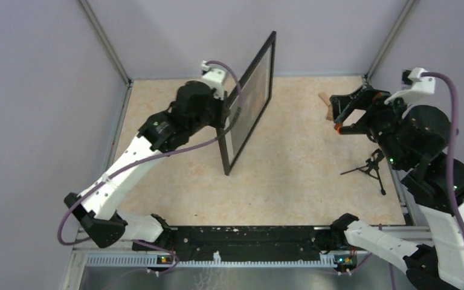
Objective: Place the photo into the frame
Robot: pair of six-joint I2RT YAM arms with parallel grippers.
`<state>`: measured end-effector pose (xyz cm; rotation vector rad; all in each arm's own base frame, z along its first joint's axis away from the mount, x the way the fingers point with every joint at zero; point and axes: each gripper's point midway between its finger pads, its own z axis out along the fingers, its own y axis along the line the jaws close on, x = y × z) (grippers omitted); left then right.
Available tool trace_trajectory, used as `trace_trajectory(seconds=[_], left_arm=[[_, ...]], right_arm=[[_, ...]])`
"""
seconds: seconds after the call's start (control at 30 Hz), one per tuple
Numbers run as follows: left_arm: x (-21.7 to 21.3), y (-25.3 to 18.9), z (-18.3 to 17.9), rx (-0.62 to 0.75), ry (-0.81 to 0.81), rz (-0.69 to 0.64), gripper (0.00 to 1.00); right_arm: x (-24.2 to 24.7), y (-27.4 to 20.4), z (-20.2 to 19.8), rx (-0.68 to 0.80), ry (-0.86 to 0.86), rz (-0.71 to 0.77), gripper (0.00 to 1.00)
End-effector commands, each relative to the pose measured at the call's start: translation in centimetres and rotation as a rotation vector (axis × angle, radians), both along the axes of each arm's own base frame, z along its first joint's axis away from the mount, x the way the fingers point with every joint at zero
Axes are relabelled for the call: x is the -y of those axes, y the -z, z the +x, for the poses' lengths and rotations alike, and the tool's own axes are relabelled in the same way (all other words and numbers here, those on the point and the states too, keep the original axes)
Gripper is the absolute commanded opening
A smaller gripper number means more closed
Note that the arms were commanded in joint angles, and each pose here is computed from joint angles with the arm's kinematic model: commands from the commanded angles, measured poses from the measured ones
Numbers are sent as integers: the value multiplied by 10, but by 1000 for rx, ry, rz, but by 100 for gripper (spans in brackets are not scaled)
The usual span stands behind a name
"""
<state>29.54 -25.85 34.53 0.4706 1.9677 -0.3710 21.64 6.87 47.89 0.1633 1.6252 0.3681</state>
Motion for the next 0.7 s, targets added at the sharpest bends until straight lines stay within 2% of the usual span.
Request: trace_trajectory(seconds=[0.0,0.17,0.3,0.53,0.67], left_arm=[[4,-58,-17,-44,184,-432,0],[-37,-27,-8,-221,149,-616,0],[-90,31,-4,-396,90,-759,0],[-154,145,8,-533,-206,-749,0],[-182,194,11,-559,-342,-633,0]], right_arm=[[-23,30,14,-76,-66,-19,99],[-70,80,34,-205,-216,-40,99],[-107,132,47,-353,-329,-45,99],[-164,241,51,-666,-483,43,99],[-174,299,50,-835,-456,83,99]])
